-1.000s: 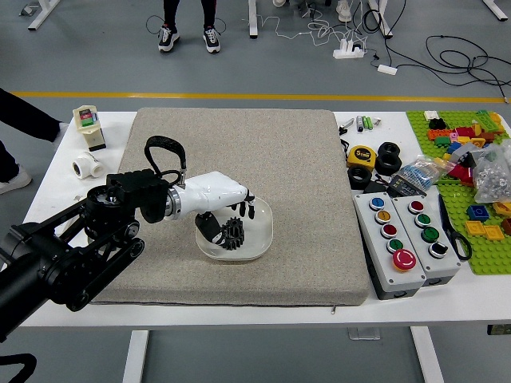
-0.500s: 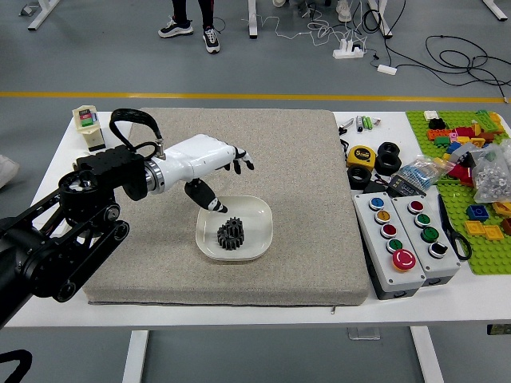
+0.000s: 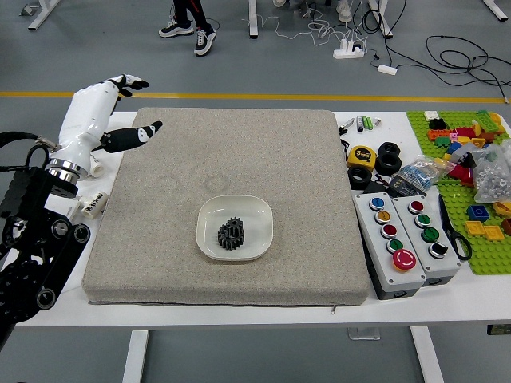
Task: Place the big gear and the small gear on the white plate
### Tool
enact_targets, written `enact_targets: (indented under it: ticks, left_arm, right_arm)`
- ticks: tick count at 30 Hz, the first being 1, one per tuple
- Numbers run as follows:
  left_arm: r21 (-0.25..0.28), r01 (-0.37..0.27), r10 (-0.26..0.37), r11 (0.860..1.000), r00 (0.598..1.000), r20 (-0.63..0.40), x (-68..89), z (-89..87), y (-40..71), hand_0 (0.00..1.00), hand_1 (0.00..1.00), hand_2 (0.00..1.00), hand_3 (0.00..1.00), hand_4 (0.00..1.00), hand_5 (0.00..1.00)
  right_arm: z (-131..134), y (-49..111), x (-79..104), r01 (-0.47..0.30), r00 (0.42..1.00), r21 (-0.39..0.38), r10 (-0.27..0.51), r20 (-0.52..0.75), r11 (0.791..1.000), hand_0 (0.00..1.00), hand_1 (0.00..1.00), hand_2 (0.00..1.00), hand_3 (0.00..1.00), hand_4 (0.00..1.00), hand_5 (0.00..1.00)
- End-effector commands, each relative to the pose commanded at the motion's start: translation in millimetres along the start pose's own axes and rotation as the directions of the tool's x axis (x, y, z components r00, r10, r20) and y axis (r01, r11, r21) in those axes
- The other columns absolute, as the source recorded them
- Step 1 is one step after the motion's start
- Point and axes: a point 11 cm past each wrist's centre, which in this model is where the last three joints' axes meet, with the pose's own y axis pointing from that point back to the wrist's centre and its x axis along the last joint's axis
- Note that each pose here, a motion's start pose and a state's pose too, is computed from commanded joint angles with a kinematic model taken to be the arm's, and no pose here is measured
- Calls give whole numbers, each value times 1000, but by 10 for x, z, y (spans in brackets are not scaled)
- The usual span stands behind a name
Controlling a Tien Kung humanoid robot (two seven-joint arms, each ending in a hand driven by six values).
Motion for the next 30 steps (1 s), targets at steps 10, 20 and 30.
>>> enact_targets:
  ticks: [10, 20, 30]
  left_arm:
    - [180, 30, 43, 983, 919, -392, -85, -444, 419, 758, 780, 875, 735, 832, 576]
    - [314, 65, 179, 947, 705, -686, -49, -787, 631, 852, 880, 963, 853, 864, 943]
    - [288, 161, 158, 944, 547, -822, -200, -802, 790, 851, 892, 969, 853, 868, 980]
  right_arm:
    - [65, -3, -9, 0, 1000, -10, 0, 0, 1000, 700, 698, 777, 625, 852, 648]
    - [43, -4, 16, -6, 1000, -4, 6, 5, 1000, 698, 697, 776, 624, 849, 646]
    - [55, -5, 19, -8, 1000, -4, 8, 3, 1000, 697, 696, 775, 624, 848, 646]
